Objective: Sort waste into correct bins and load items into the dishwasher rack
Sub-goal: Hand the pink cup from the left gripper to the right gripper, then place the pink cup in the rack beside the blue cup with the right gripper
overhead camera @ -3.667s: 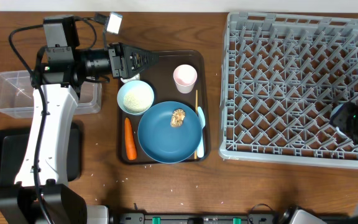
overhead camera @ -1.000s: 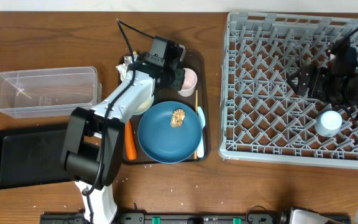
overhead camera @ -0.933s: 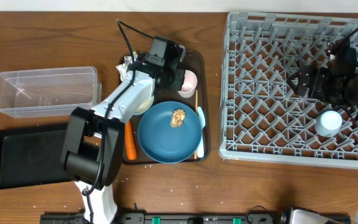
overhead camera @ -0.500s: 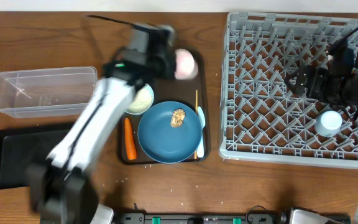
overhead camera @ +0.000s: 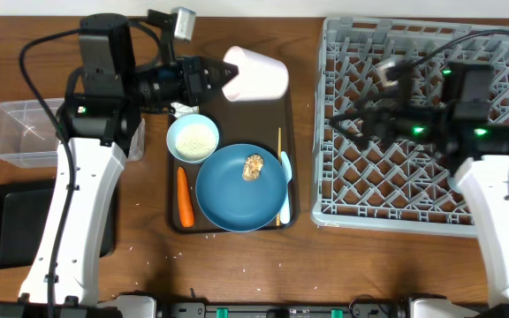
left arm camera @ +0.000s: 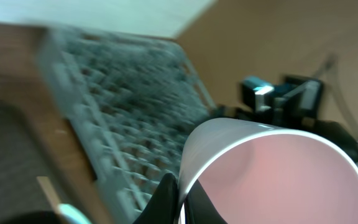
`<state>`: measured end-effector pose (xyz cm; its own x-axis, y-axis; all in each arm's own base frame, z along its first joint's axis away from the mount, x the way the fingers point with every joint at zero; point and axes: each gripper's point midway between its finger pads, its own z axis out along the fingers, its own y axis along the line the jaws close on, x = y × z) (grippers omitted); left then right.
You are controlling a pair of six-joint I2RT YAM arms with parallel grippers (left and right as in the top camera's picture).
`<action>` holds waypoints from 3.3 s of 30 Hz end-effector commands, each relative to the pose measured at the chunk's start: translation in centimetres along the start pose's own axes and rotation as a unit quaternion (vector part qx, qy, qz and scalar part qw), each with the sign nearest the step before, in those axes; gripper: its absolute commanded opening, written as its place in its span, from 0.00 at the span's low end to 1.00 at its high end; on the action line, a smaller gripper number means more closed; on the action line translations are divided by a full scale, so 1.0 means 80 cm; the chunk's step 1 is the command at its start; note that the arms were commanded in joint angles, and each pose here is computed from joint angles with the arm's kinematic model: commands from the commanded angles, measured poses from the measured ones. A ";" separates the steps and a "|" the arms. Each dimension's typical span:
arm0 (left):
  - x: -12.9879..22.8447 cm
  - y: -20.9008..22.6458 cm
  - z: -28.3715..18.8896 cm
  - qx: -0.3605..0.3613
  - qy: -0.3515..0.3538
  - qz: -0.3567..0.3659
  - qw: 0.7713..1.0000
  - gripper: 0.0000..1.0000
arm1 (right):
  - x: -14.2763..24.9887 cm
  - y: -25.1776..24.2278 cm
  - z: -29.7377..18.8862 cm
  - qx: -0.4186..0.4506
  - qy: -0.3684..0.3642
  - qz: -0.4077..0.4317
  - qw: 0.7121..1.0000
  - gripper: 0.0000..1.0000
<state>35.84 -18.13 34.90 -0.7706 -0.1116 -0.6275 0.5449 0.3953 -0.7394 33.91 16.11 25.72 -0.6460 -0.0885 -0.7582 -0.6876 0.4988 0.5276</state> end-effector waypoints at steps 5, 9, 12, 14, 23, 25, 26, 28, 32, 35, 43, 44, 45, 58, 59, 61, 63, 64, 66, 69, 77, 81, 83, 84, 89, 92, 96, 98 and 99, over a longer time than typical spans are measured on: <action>0.033 -0.021 0.015 0.082 0.055 -0.029 0.995 0.06 | -0.006 0.062 0.036 -0.100 -0.009 -0.082 0.992 0.86; 0.036 -0.020 0.017 0.091 0.061 -0.032 0.994 0.06 | -0.023 0.090 0.031 -0.157 -0.035 -0.117 0.980 0.86; 0.037 -0.022 0.017 0.093 0.063 -0.032 0.993 0.06 | -0.031 0.110 0.023 -0.201 -0.050 -0.153 0.966 0.88; 0.039 -0.025 0.020 0.096 0.067 -0.030 0.993 0.06 | -0.036 0.123 0.016 -0.229 -0.057 -0.171 0.956 0.88; 0.050 -0.041 0.035 0.112 0.083 -0.018 0.990 0.06 | -0.048 0.139 0.013 -0.250 -0.070 -0.200 0.945 0.90; 0.050 -0.043 0.036 0.113 0.084 -0.016 0.990 0.06 | -0.048 0.146 0.013 -0.259 -0.071 -0.212 0.940 0.85; 0.050 -0.043 0.036 0.114 0.083 -0.015 0.990 0.06 | -0.048 0.148 0.014 -0.260 -0.072 -0.216 0.938 0.84; 0.050 -0.043 0.036 0.114 0.083 -0.015 0.990 0.06 | -0.049 0.151 0.015 -0.262 -0.074 -0.223 0.936 0.79; 0.050 -0.043 0.036 0.114 0.083 -0.015 0.990 0.06 | -0.048 0.152 0.016 -0.264 -0.073 -0.223 0.936 0.64; 0.050 -0.043 0.036 0.114 0.083 -0.014 0.990 0.06 | -0.049 0.152 0.016 -0.263 -0.072 -0.218 0.937 0.55; 0.046 -0.036 0.034 0.103 0.077 -0.014 0.992 0.53 | -0.053 0.147 0.014 -0.255 -0.073 -0.203 0.943 0.51; 0.042 -0.029 0.033 0.091 0.069 -0.010 0.993 0.58 | -0.056 0.144 0.012 -0.251 -0.076 -0.198 0.945 0.51; 0.038 -0.022 0.030 0.080 0.060 0.003 0.995 0.59 | -0.060 0.139 0.008 -0.245 -0.079 -0.192 0.947 0.51; 0.000 0.107 -0.062 -0.118 -0.037 -0.064 0.990 0.69 | -0.104 0.023 -0.113 -0.099 -0.158 -0.039 0.982 0.49; 0.000 0.108 -0.063 -0.120 -0.038 -0.066 0.990 0.69 | -0.105 0.019 -0.118 -0.094 -0.162 -0.034 0.982 0.49; 0.000 0.110 -0.066 -0.122 -0.039 -0.070 0.989 0.69 | -0.107 0.005 -0.141 -0.073 -0.177 -0.016 0.981 0.49; 0.000 0.110 -0.066 -0.122 -0.039 -0.071 0.989 0.69 | -0.108 -0.007 -0.160 -0.056 -0.189 0.002 0.980 0.49; 0.000 0.110 -0.066 -0.122 -0.039 -0.071 0.989 0.69 | -0.108 -0.013 -0.168 -0.047 -0.195 0.008 0.980 0.49; 0.000 0.110 -0.066 -0.122 -0.039 -0.071 0.989 0.69 | -0.108 -0.021 -0.178 -0.035 -0.203 0.014 0.978 0.49; 0.000 0.110 -0.066 -0.122 -0.039 -0.071 0.989 0.69 | -0.112 -0.031 -0.185 -0.015 -0.216 0.025 0.976 0.51; 0.001 0.110 -0.066 -0.122 -0.039 -0.071 0.989 0.69 | -0.124 -0.078 -0.192 0.080 -0.262 0.090 0.958 0.47; 0.000 0.110 -0.066 -0.122 -0.039 -0.071 0.989 0.69 | -0.112 -0.110 -0.196 0.137 -0.269 0.140 0.943 0.47; 0.000 0.110 -0.066 -0.122 -0.039 -0.071 0.989 0.68 | -0.099 -0.130 -0.198 0.176 -0.268 0.171 0.932 0.47; 0.000 0.110 -0.066 -0.122 -0.039 -0.071 0.989 0.69 | -0.089 -0.143 -0.200 0.202 -0.265 0.193 0.923 0.47; 0.000 0.110 -0.066 -0.122 -0.039 -0.071 0.989 0.68 | -0.021 -0.192 -0.216 0.347 -0.207 0.256 0.878 0.45; 0.000 0.110 -0.066 -0.122 -0.039 -0.071 0.989 0.68 | 0.014 -0.201 -0.229 0.410 -0.160 0.283 0.852 0.45; 0.000 0.110 -0.066 -0.122 -0.039 -0.071 0.989 0.68 | 0.036 -0.189 -0.257 0.473 -0.110 0.314 0.816 0.47; 0.000 0.110 -0.066 -0.122 -0.039 -0.071 0.989 0.69 | 0.042 -0.177 -0.274 0.501 -0.088 0.326 0.797 0.48; 0.000 0.110 -0.066 -0.122 -0.039 -0.071 0.989 0.68 | 0.044 -0.168 -0.284 0.517 -0.076 0.331 0.786 0.48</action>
<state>38.80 -9.99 29.96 -0.8044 -0.2536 -0.5372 0.3245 0.5699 -0.7549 34.13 -7.63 21.37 -0.6812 0.6032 -0.4149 0.4238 0.7870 0.4483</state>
